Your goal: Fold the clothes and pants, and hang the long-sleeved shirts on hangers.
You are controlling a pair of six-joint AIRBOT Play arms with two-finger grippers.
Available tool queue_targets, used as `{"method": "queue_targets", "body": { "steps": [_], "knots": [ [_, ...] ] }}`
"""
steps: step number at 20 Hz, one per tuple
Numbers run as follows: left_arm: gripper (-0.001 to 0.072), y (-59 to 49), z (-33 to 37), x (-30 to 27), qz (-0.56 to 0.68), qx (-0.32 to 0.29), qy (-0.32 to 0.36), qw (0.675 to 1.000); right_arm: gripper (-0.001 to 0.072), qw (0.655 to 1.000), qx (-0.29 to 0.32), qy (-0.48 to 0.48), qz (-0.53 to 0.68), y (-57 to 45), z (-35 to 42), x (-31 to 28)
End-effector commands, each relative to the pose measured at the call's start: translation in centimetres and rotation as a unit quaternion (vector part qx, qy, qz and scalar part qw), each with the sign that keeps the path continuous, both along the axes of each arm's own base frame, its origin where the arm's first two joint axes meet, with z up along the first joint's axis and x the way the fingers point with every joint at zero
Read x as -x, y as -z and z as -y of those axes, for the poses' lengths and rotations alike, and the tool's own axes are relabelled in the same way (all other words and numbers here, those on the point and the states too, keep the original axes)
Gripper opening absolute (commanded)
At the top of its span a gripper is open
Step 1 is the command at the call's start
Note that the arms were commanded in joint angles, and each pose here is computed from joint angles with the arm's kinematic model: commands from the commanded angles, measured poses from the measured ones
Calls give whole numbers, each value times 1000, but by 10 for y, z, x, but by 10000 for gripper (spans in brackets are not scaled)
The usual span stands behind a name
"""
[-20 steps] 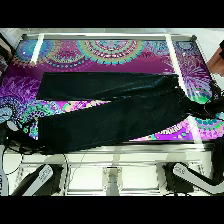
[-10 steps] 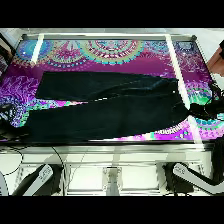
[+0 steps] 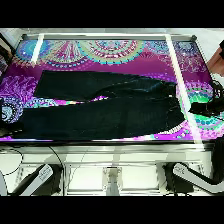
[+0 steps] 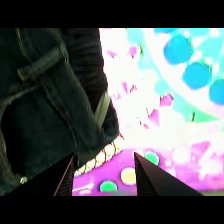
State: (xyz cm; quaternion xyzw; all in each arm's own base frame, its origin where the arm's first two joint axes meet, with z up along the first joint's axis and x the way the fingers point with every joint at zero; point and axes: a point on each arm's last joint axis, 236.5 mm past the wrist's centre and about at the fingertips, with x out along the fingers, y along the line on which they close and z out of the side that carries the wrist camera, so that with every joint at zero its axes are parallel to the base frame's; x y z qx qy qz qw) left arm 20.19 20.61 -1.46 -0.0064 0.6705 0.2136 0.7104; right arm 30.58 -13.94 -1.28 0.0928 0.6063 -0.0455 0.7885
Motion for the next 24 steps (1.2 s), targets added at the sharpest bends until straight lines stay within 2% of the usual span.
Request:
{"method": "queue_targets", "body": {
  "steps": [1, 6, 8, 14, 20, 23, 24],
  "knots": [
    [27, 0, -2, -1, 1, -3, 0, 1000, 410, 1000, -19, -8, 9, 14, -4, -13],
    [27, 0, -1, -1, 1, 0, -2, 1000, 410, 994, -107, -21, -9, 51, -33, -25],
    [27, 2, 3, -1, 2, 9, -4, 1000, 410, 992, -121, -20, -22, 61, -36, -23],
    [27, 2, 6, -3, 6, 14, -5, 1000, 408, 988, -130, -71, -39, 67, -44, -13],
    [27, 2, 5, -3, 5, 14, -5, 1000, 405, 976, -137, -103, -131, 86, -51, 40],
    [27, 2, 6, -2, 5, 14, -5, 1000, 360, 976, -119, -97, -154, 90, -42, 51],
    [27, 2, 5, -2, 5, 14, -5, 1000, 308, 976, -115, -99, -156, 90, -40, 52]
  ]
}}
